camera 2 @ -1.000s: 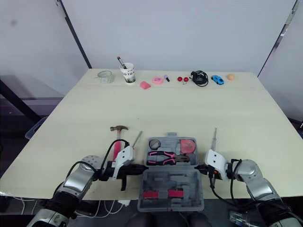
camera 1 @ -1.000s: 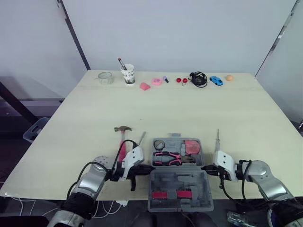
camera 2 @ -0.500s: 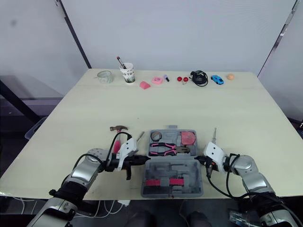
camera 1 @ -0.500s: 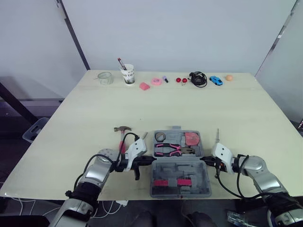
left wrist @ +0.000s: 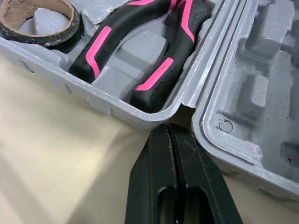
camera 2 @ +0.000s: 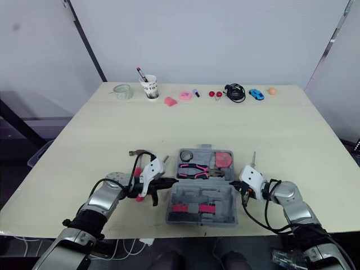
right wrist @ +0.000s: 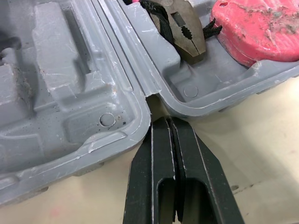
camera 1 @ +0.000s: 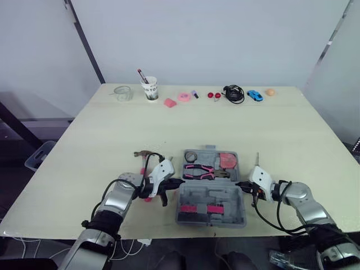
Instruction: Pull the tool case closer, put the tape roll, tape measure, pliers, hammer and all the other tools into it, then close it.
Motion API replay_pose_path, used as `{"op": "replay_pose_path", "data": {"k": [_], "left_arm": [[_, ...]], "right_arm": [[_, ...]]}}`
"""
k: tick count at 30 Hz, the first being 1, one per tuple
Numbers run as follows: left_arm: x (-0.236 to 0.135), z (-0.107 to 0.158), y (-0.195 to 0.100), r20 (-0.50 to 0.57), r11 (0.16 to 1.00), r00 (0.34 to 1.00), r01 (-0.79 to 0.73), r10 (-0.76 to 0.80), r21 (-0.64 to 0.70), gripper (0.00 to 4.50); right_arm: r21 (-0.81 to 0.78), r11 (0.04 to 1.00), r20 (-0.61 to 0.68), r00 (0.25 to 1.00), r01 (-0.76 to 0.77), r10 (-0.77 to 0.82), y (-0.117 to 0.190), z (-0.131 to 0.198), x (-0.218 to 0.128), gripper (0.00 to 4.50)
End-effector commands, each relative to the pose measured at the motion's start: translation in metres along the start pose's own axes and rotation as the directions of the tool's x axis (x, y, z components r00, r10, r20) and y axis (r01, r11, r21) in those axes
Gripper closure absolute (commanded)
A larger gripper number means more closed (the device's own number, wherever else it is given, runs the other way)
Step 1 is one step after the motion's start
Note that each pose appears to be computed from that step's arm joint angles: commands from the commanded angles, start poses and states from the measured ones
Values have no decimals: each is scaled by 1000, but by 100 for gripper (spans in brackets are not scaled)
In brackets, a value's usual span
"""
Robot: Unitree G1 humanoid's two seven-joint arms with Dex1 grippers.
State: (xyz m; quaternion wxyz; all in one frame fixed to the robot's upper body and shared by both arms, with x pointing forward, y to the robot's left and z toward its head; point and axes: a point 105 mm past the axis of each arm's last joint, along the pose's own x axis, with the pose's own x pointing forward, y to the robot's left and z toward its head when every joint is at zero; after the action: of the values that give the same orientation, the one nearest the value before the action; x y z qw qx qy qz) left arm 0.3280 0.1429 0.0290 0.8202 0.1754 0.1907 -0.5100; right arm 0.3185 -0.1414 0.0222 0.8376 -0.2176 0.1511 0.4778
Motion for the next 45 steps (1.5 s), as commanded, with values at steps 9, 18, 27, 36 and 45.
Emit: {"op": "replay_pose_path", "data": {"k": [9, 18, 27, 36, 45], "left_arm": [[5, 5, -5, 17, 1000, 999, 27, -27, 14, 447], [4, 3, -7, 9, 999, 999, 41, -41, 16, 447], [-2, -2, -10, -9, 999, 999, 46, -46, 10, 447], [-4, -5, -10, -25, 999, 998, 49, -49, 8, 447], [-4, -6, -8, -30, 999, 998, 46, -46, 9, 447]], "right_arm": [[-60, 998, 70, 998, -8, 12, -1, 21, 8, 450], [-68, 997, 68, 997, -20, 25, 1, 21, 9, 450], [-76, 997, 89, 995, -34, 40, 4, 28, 16, 450], [-86, 996, 99, 995, -22, 31, 2, 31, 21, 450], [-101, 995, 105, 994, -10, 21, -1, 34, 24, 450]]}}
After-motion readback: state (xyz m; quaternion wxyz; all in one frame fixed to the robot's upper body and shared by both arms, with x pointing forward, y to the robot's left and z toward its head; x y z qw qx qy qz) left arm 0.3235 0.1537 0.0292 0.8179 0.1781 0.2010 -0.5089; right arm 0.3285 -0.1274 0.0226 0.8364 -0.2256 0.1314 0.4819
